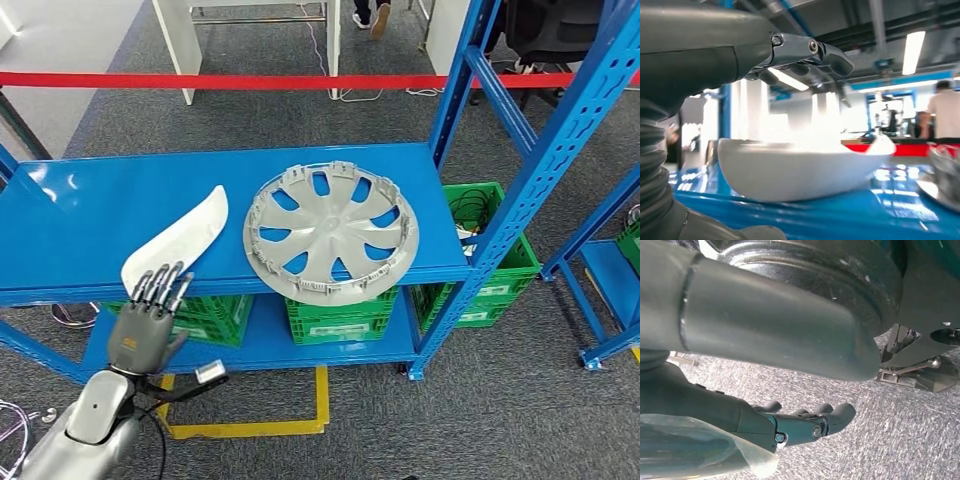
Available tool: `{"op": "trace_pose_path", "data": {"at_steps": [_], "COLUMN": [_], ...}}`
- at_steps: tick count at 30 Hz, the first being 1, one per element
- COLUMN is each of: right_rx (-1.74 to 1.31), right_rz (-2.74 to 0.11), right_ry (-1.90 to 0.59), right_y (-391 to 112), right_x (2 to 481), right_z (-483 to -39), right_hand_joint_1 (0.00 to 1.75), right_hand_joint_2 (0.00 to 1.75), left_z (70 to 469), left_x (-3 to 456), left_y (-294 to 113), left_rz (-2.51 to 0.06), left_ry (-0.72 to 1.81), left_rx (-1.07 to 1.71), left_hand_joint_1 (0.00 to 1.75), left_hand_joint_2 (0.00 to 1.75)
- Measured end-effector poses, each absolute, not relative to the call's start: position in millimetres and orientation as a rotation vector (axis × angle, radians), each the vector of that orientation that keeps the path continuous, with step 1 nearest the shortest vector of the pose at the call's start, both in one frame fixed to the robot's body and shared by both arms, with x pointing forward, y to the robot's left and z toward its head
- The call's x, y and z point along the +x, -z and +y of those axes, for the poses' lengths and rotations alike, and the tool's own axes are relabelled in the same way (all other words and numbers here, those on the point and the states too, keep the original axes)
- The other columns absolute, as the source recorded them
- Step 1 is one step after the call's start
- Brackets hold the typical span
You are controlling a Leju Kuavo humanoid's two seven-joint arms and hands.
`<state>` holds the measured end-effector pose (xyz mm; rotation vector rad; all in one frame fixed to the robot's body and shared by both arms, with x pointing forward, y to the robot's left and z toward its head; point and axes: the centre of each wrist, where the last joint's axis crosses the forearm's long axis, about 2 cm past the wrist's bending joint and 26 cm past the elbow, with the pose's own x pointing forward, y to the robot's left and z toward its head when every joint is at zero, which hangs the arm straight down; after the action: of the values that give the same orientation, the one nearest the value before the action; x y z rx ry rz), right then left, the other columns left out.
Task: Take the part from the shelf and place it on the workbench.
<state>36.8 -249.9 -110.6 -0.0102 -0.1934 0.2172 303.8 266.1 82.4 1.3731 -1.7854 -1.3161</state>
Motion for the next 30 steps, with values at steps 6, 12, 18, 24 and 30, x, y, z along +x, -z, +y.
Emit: {"op": "trace_pose_path", "data": {"at_steps": [6,12,18,24,30], "right_rx": [-0.017,-0.018,-0.019,-0.022,-0.023], "right_rz": [-0.196,-0.198,-0.198,-0.194,-0.194], "right_ry": [-0.21,-0.209,-0.208,-0.205,-0.205], "right_y": [111,111,111,111,111], "right_x": [36,36,37,37,37], "right_z": [-250,-250,-250,-250,-250], "right_hand_joint_1": [0.0,0.0,0.0,0.0,0.0], "right_hand_joint_2": [0.0,0.0,0.0,0.0,0.0], "left_z": [298,328,340,343,344], "left_x": [314,316,316,316,316], "left_y": [-87,-86,-84,-82,-81], "left_rz": [-1.703,-1.615,-1.57,-1.547,-1.536], "left_ry": [1.15,1.05,1.02,1.017,1.014], "left_rx": [1.402,1.447,1.468,1.476,1.472], "left_hand_joint_1": [0.0,0.0,0.0,0.0,0.0], "left_hand_joint_2": [1.75,1.75,1.75,1.75,1.75]}}
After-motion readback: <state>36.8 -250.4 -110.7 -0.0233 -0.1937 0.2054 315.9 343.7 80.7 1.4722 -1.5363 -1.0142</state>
